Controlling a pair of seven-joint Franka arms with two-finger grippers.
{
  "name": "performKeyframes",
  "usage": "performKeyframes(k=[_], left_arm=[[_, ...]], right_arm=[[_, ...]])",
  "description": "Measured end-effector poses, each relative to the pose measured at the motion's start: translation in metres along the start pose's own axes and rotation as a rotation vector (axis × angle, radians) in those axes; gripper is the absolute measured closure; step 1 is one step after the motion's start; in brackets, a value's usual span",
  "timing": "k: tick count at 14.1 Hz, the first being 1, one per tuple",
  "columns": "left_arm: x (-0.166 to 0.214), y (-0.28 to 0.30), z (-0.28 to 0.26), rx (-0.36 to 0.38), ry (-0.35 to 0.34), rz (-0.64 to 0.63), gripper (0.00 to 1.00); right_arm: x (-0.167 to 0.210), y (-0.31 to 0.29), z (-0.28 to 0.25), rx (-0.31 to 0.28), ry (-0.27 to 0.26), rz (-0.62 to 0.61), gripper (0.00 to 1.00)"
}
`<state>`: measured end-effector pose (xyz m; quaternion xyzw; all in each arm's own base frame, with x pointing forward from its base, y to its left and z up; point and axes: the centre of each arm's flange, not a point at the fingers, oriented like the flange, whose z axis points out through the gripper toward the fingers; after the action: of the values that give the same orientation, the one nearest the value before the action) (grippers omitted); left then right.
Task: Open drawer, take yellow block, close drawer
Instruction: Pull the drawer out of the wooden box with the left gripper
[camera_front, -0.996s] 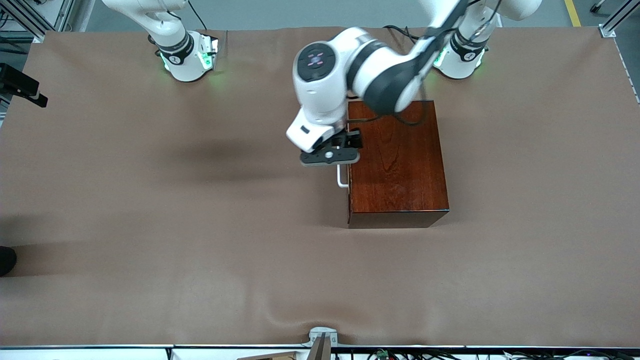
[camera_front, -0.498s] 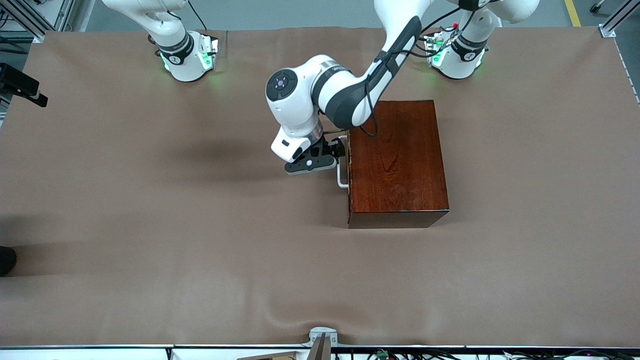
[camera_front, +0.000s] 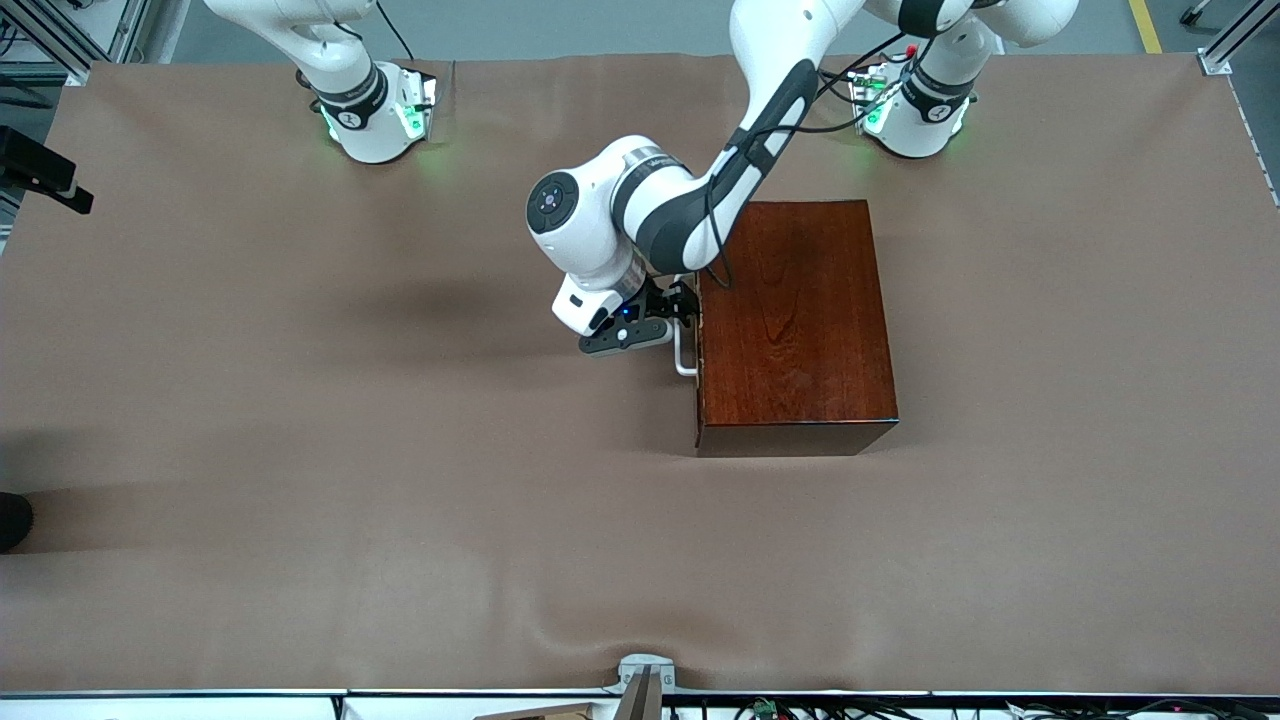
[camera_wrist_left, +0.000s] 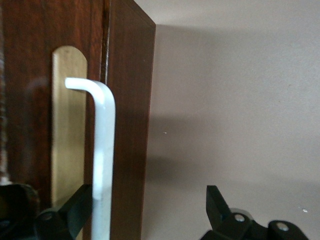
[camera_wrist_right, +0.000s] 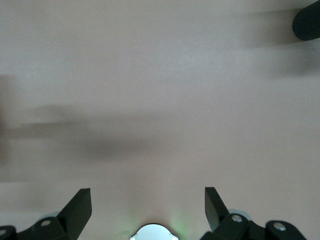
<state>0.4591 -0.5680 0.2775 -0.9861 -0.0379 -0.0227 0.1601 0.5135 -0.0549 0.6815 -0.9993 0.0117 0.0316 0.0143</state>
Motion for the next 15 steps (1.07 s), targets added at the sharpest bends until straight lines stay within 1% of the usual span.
performKeyframes(k=[2,4,8,11,15], left_arm=[[0.000,0.002,-0.001,-0.012,0.008,-0.015,0.00],[0.000,0.006,-0.005,-0.042,0.022,-0.034,0.00],[-0.004,0.020,-0.019,-0.145,0.040,-0.077,0.00],[-0.009,0.027,-0.025,-0.187,0.042,-0.082,0.00],[-0.013,0.038,-0.035,-0.279,0.048,-0.112,0.00]], right_arm=[[0.000,0.000,0.000,0.000,0.000,0.000,0.00],[0.000,0.000,0.000,0.000,0.000,0.000,0.00],[0.000,0.000,0.000,0.000,0.000,0.000,0.00],[0.000,-0.002,0.000,0.000,0.000,-0.005,0.00],[0.000,-0.002,0.000,0.000,0.000,-0.005,0.00]])
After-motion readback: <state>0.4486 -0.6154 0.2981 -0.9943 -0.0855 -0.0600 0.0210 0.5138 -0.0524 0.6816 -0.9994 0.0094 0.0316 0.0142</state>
